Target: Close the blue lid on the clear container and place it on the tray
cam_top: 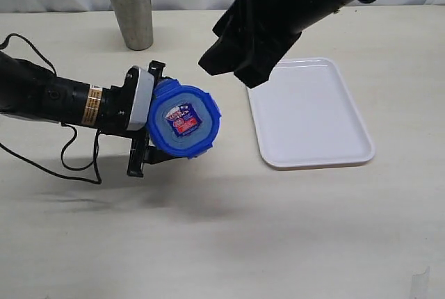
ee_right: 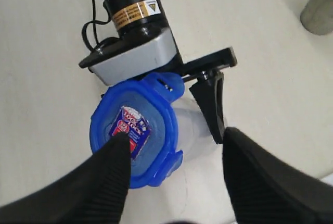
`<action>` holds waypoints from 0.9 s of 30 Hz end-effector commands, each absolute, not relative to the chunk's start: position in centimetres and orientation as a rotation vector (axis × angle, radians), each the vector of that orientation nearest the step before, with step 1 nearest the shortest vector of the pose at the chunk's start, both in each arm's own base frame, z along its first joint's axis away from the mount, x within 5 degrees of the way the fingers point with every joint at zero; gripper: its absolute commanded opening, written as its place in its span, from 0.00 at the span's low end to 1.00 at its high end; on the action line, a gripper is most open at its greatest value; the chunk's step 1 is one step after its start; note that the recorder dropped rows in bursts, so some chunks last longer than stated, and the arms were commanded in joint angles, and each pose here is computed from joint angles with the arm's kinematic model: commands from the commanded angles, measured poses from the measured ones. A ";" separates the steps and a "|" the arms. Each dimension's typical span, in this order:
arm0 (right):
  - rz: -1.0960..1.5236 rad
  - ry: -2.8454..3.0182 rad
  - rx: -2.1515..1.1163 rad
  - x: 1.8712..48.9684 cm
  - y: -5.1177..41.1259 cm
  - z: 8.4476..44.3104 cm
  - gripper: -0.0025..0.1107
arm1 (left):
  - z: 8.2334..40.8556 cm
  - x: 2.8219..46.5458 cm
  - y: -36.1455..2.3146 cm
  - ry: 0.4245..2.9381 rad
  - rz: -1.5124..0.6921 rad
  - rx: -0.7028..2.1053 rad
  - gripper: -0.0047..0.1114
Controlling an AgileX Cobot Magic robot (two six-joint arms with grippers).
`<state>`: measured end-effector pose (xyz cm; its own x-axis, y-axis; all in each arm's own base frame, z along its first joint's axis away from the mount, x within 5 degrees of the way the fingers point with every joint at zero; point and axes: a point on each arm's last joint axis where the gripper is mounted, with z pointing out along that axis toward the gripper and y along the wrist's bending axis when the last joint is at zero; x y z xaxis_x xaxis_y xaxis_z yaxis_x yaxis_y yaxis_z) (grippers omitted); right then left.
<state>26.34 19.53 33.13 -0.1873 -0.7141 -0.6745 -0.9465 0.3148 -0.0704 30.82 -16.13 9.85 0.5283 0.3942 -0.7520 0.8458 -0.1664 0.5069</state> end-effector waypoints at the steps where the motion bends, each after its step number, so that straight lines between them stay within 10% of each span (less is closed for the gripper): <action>1: 0.499 1.906 -1.583 25.6 19.5 33.2 0.48 | 10.5 29.8 -17.6 0.961 -0.597 1.807 0.04; 27: 0.055 1.934 -2.064 24.2 23.6 27.2 0.42 | 9.7 28.7 -20.1 0.959 -0.519 1.921 0.04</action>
